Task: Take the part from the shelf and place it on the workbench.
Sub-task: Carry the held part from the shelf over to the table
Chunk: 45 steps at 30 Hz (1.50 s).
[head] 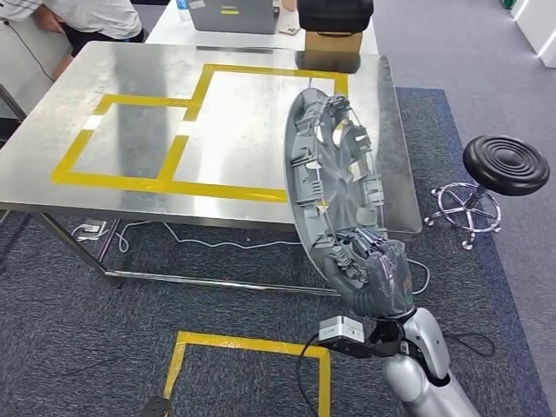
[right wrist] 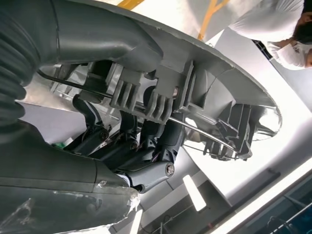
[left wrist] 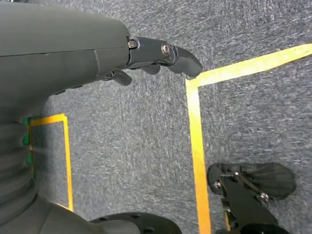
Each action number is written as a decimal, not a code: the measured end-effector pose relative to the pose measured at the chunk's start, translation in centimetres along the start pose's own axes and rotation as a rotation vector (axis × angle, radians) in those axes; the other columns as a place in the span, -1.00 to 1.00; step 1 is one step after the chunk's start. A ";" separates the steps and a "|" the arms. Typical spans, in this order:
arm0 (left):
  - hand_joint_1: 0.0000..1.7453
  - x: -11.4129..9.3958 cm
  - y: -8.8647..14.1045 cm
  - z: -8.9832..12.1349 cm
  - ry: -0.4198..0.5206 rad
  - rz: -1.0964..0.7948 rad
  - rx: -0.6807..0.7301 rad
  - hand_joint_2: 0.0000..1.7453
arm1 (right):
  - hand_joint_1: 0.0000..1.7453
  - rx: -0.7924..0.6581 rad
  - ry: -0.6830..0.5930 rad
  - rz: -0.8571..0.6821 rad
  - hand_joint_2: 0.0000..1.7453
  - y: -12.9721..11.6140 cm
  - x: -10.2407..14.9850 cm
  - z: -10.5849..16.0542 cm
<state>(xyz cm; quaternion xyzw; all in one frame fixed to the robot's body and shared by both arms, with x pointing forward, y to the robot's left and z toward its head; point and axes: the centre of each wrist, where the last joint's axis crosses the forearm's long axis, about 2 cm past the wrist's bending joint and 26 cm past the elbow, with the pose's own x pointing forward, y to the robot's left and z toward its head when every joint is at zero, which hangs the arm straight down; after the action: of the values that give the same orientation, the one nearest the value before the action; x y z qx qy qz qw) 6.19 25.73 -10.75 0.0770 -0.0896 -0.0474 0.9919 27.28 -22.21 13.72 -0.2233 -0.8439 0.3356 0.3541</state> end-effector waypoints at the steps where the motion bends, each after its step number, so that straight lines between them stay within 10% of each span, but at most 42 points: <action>1: -1.00 0.0 0.0 0.0 0.000 0.000 0.001 1.00 | 1.00 0.001 0.000 0.000 1.00 0.0 0.0 0.0; 45: -1.00 0.0 0.1 0.0 0.004 0.000 0.004 1.00 | 1.00 0.001 -0.003 0.008 1.00 -0.1 -0.1 -0.1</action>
<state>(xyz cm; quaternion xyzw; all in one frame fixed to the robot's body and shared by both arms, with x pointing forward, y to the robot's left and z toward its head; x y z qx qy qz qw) 6.17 25.85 -10.76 0.0788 -0.0878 -0.0471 0.9919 27.41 -22.33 13.82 -0.2259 -0.8434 0.3377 0.3515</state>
